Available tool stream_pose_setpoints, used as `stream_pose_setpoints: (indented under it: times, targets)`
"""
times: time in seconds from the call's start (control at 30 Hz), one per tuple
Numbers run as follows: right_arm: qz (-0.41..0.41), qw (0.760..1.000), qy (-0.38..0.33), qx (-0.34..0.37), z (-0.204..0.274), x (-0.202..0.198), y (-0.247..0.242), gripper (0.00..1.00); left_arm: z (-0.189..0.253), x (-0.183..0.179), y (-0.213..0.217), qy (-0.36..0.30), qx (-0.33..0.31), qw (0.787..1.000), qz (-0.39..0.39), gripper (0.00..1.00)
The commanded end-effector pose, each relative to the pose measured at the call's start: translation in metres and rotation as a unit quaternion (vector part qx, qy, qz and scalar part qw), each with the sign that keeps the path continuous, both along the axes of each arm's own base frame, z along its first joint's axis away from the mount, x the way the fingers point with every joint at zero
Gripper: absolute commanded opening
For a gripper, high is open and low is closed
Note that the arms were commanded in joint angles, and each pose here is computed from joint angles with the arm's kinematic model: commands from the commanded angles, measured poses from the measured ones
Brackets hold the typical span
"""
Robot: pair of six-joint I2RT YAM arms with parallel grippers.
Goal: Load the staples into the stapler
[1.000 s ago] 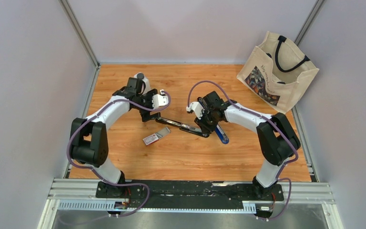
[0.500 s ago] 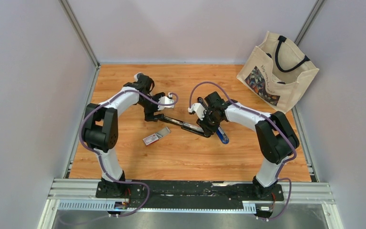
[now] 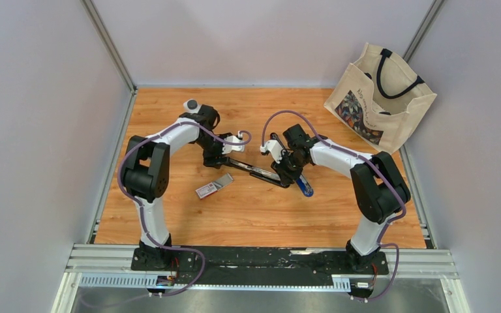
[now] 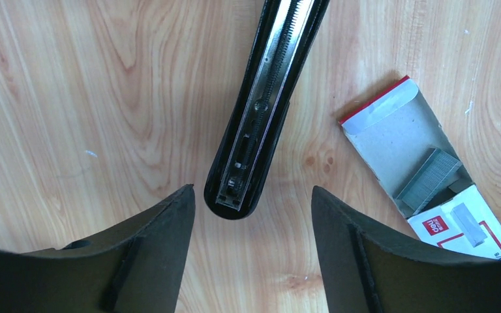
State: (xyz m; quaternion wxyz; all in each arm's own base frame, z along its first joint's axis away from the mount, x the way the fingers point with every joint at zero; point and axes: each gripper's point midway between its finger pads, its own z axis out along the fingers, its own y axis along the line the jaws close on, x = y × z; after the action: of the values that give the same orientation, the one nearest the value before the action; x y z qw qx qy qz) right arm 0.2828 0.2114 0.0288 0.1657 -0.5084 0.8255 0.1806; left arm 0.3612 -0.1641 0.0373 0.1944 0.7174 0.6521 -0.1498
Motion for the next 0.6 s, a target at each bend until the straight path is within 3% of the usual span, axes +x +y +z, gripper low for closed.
stream_pose_setpoints:
  times: [0.0,0.43,0.57]
  targets:
    - [-0.004,0.997,0.044,-0.057,-0.021,-0.021,-0.030,0.27,0.004,0.006,-0.007,-0.005,0.000,1.000,-0.002,0.72]
    - [-0.003,0.998,0.045,-0.053,-0.020,-0.022,-0.028,0.26,-0.007,0.011,-0.004,-0.010,0.039,0.999,0.014,0.47]
    - [-0.003,0.997,0.046,-0.055,-0.022,-0.022,-0.028,0.25,-0.006,0.011,-0.004,-0.009,0.038,0.999,0.020,0.32]
